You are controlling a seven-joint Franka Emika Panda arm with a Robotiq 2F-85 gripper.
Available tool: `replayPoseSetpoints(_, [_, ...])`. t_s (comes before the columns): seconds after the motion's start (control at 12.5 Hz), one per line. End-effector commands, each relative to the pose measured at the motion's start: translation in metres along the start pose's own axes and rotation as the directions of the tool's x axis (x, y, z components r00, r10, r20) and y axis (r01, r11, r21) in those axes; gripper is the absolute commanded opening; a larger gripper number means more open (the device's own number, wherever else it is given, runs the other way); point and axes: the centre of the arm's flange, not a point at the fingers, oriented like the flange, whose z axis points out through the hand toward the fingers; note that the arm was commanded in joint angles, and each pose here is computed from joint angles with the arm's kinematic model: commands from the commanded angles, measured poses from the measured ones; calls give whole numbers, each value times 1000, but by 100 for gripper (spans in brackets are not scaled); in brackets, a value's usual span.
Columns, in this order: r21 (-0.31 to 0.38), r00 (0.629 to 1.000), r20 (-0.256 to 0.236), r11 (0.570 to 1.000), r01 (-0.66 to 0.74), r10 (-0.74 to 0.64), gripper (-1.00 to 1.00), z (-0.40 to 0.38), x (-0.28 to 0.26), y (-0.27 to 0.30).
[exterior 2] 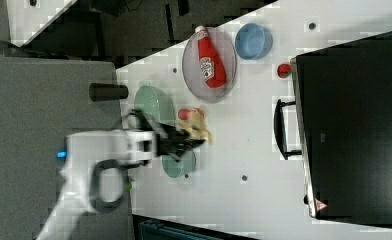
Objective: Pick banana from table and place on oven.
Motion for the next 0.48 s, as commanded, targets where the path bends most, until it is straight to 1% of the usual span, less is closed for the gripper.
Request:
replayPoseSetpoints(0.08, [33, 996, -13, 996, -88, 88, -50, -91, 28, 6])
replayPoseSetpoints(0.24, [36, 990, -8, 990, -140, 140, -50, -123, 58, 30])
replayPoseSetpoints(0.4, [56, 994, -29, 993, -102, 104, -50, -138, 94, 64])
replayPoseSetpoints(0.48, [55, 996, -31, 995, -77, 79, -50, -137, 111, 84])
